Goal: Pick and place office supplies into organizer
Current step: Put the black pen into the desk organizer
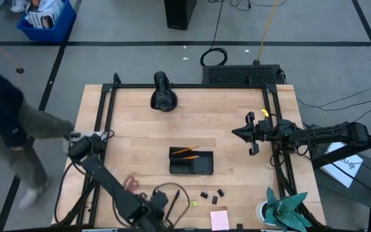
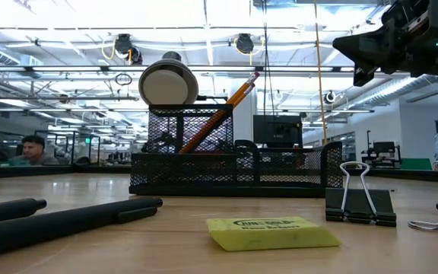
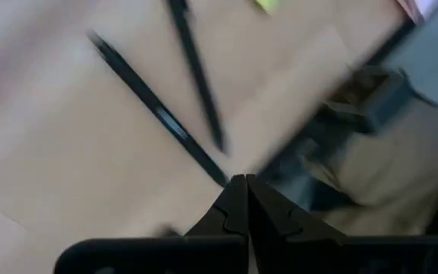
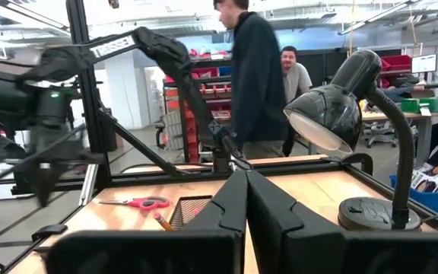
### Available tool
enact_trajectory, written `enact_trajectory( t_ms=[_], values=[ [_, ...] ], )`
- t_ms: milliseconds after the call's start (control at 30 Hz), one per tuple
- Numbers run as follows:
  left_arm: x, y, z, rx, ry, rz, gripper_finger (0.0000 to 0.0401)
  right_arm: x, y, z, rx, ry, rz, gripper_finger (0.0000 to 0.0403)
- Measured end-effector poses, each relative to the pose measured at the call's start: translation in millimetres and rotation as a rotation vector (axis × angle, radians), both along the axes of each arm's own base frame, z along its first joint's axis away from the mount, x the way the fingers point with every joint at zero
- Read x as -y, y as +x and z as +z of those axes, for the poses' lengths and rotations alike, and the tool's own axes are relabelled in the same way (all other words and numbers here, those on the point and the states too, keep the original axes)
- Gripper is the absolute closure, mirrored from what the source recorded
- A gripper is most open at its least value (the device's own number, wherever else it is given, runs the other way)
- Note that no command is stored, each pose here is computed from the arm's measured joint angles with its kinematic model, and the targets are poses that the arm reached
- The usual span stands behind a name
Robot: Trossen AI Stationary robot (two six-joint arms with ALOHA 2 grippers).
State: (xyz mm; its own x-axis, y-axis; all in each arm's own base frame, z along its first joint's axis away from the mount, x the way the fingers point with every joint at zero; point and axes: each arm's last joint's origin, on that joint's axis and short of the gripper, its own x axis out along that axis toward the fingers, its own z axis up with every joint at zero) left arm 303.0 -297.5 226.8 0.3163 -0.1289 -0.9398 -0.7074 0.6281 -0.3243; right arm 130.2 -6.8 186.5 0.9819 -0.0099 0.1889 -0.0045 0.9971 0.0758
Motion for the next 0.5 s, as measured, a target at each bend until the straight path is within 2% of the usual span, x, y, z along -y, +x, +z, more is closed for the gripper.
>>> enact_trajectory(
  t_ms=[200, 233, 367, 433, 500],
  values=[
    [30.5, 18.7, 1.4, 0.102, -0.119, 0.019, 0.0393, 0.0, 0.0, -0.1, -0.001, -0.002, 0.0, 0.0399],
    [30.0, 20.8, 0.8, 0.113, -0.122, 0.06, 0.0394, 0.0, 0.0, -0.1, -0.001, -0.002, 0.0, 0.0399],
    [17.4, 25.3, -9.9, 0.067, -0.147, 0.366, 0.0399, 0.0, 0.1, -0.4, -0.004, -0.002, 0.0, 0.0399],
    [9.6, 28.0, -17.9, -0.02, -0.145, 0.439, 0.0397, 0.0, 0.1, -0.3, -0.004, -0.002, 0.0, 0.0399],
    [2.9, 29.7, -26.9, -0.115, -0.13, 0.463, 0.0398, 0.0, 0.1, -0.4, -0.004, -0.002, 0.0, 0.0399]
  ],
)
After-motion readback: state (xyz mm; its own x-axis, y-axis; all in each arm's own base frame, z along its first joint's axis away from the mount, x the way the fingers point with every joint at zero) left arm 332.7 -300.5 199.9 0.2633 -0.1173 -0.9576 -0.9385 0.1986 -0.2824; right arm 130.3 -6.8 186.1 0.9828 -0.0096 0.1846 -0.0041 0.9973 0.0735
